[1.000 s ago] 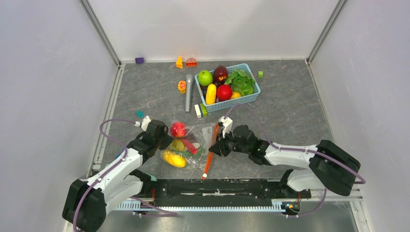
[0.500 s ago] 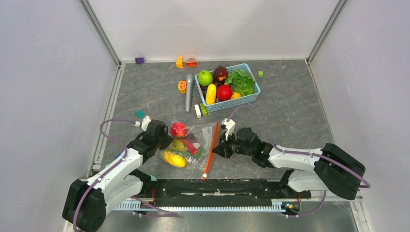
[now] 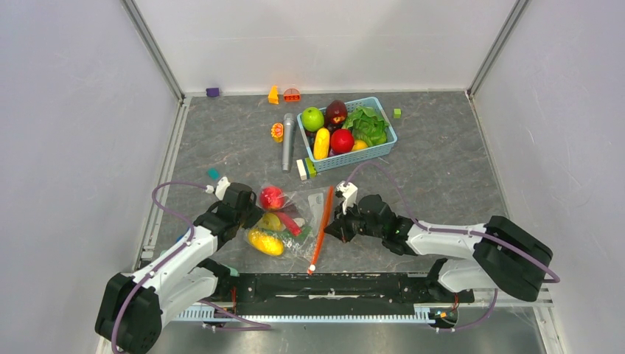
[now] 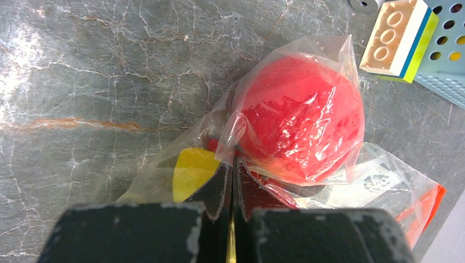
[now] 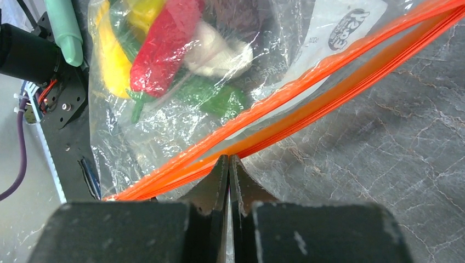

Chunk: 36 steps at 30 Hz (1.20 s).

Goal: Open the zip-top bag and remove the fake food
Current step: Pick up the fake vegetable from the zipper food storage bag.

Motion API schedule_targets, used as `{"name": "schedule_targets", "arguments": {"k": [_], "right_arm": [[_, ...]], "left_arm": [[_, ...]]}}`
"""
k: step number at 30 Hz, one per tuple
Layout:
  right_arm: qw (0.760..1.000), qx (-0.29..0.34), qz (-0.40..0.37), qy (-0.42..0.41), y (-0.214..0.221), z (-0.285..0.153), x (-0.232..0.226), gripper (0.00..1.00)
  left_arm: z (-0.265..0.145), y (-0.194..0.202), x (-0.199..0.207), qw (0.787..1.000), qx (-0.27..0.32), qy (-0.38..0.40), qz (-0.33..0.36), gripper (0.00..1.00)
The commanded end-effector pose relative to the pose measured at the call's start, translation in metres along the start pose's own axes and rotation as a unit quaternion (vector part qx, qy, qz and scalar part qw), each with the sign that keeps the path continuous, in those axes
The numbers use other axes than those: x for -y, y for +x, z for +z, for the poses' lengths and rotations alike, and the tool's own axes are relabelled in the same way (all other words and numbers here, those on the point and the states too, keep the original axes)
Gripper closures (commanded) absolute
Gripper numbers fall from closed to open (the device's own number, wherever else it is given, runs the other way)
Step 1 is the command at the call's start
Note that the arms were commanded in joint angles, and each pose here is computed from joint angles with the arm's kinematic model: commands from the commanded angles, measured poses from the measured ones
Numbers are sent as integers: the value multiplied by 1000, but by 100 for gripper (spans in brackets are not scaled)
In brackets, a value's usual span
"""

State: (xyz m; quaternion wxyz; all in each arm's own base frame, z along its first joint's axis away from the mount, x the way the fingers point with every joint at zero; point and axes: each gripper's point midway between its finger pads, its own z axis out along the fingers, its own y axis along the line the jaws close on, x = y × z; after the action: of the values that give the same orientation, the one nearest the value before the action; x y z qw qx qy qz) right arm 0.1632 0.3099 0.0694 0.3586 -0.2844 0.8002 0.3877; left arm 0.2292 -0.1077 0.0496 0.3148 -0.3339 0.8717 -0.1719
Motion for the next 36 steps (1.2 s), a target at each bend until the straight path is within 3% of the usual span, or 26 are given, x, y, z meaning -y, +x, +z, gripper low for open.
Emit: {"name": "schedule_targets", "arguments": {"k": [1, 12, 22, 36], "right_arm": [[999, 26, -18, -15, -28, 9, -11, 94], [999, 25, -21, -35, -40, 16, -22, 95], [999, 17, -7, -38, -23, 26, -16, 92], [998, 21, 10, -57, -20, 41, -19, 78]], "left_arm": [[0, -1, 4, 1000, -1, 9, 9, 98], [0, 0, 4, 1000, -2, 10, 8, 98], [1, 1, 4, 1000, -4, 12, 8, 98], [1, 3, 3, 1000, -6, 12, 7, 98]]}}
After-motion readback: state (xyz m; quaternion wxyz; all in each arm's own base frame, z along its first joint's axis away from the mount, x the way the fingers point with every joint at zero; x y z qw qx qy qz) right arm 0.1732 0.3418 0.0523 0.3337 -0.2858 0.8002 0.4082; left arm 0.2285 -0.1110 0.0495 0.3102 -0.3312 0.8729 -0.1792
